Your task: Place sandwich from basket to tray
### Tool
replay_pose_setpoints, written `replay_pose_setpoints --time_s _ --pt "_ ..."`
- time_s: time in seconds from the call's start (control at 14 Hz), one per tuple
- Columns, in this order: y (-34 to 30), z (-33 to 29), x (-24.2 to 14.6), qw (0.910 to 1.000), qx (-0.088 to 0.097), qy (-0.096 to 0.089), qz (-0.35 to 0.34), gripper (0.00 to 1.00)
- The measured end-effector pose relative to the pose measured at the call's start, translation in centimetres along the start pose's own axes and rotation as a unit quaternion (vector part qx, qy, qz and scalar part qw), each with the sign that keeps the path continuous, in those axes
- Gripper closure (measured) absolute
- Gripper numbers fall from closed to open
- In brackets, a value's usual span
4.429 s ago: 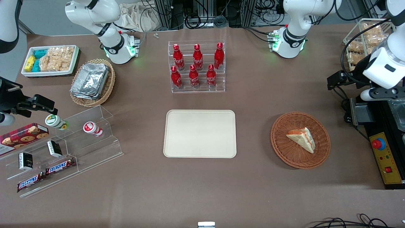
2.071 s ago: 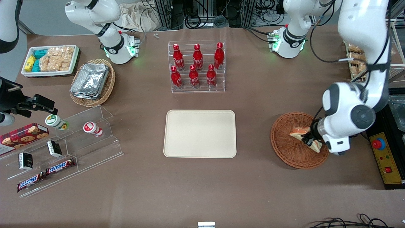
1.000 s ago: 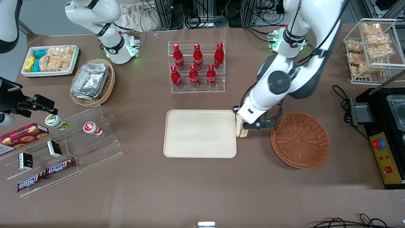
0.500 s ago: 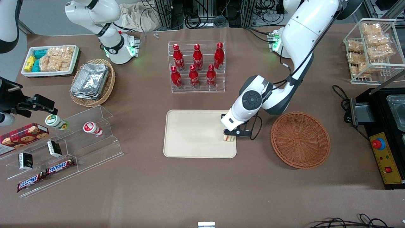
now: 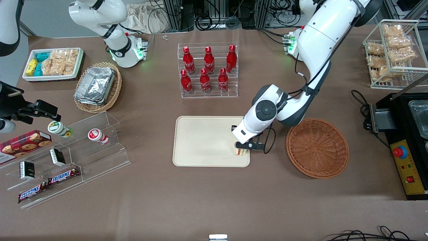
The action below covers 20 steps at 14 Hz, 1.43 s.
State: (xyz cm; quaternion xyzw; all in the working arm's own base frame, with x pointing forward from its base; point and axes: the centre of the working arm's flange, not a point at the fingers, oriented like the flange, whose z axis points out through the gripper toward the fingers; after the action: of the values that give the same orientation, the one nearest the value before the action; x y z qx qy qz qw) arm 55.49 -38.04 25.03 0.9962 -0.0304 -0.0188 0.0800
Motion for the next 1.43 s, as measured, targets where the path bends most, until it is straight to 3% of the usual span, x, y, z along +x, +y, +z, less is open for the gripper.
replay_pose_setpoints --time_s 0.14,0.21,0.43,0.57,0.71,0.93,1.21,1.43 --pt "0.3 -4.0 1.3 0.9994 -0.004 0.022 -0.025 0.06" --pt "0.1 -7.1 1.9 0.9988 0.003 0.026 -0.041 0.0" --pt "-3.1 -18.3 3.3 0.9958 0.034 0.026 -0.081 0.0" --pt "-6.0 -24.6 3.6 0.9933 0.046 0.027 -0.102 0.0" --pt "-8.3 -29.1 3.0 0.9926 0.047 0.025 -0.109 0.0" --pt "-12.3 -35.3 0.6 0.9945 0.038 0.003 -0.097 0.0" --pt "-17.8 -41.7 -3.3 0.9944 0.065 -0.011 -0.082 0.0" --pt "-23.2 -43.7 -5.4 0.9942 0.072 -0.02 -0.077 0.0"
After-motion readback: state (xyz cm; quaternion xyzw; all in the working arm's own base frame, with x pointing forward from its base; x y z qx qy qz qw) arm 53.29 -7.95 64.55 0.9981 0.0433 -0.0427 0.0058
